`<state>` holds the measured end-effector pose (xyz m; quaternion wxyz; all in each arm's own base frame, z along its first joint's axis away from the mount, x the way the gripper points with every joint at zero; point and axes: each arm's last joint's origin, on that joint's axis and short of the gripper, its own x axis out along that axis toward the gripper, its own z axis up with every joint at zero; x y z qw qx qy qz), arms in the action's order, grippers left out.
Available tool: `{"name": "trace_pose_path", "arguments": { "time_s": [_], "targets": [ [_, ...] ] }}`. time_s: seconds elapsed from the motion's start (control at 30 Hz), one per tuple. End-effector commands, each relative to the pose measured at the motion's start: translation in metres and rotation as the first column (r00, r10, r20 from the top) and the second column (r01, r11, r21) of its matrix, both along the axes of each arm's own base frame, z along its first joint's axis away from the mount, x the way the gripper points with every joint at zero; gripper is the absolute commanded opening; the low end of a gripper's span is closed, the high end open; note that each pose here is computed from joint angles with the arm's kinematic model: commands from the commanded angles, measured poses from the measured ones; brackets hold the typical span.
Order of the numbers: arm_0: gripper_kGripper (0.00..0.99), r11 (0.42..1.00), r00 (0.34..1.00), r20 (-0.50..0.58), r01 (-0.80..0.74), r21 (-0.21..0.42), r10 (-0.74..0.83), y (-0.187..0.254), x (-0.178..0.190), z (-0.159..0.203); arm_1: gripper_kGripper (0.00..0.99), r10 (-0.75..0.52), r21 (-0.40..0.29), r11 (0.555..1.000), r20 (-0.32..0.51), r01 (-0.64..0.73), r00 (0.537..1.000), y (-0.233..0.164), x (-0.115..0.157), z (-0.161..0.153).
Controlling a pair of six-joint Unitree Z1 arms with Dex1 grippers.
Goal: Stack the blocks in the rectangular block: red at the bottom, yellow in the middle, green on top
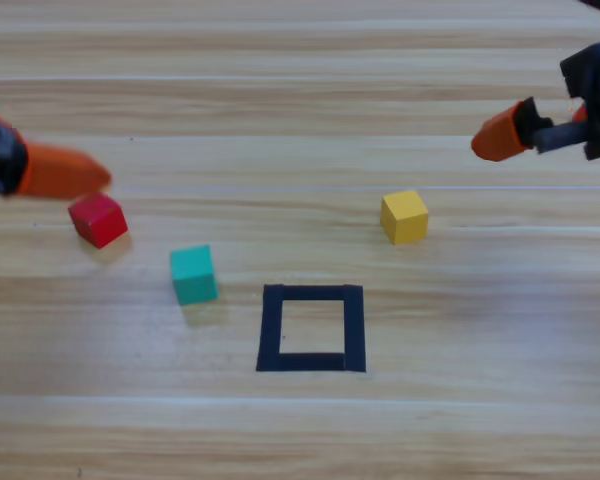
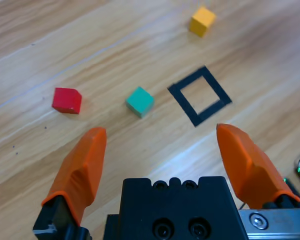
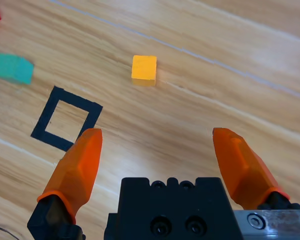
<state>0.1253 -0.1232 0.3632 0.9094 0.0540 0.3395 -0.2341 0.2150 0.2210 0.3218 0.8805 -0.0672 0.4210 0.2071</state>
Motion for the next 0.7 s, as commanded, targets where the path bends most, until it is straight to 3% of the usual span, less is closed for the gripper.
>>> {"name": "trace_pose_path", "arguments": {
  "time_s": [0.03,0.1,0.2,0.4,0.47,0.7],
  "targets": [
    [0.934,0.977,0.977,0.023,-0.210,-0.034,0.210,0.002,0.013,0.007,0.973,-0.022,-0.020,1.000,-0.099,0.020,0.995,0.029,0.015,-0.034],
    [0.917,0.961,0.961,-0.005,-0.275,-0.041,0.275,0.004,0.023,0.003,0.973,-0.020,-0.029,0.999,-0.112,0.017,0.994,0.034,0.020,-0.038],
    [0.919,0.911,0.902,-0.173,-0.409,-0.051,0.395,0.008,0.053,0.001,0.973,-0.028,-0.033,0.999,-0.155,0.023,0.988,0.045,0.036,-0.052],
    [0.914,0.794,0.744,-0.319,-0.606,0.050,0.588,-0.014,0.101,-0.027,0.973,-0.059,-0.058,0.997,-0.212,0.048,0.976,0.068,0.072,-0.075],
    [0.907,0.732,0.664,-0.363,-0.676,0.080,0.653,-0.012,0.116,-0.042,0.971,-0.076,-0.076,0.995,-0.225,0.060,0.971,0.072,0.083,-0.084],
    [0.907,0.577,0.437,-0.449,-0.781,0.241,0.779,-0.016,0.169,-0.077,0.969,-0.128,-0.130,0.987,-0.256,0.097,0.958,0.076,0.110,-0.116]
  ]
}}
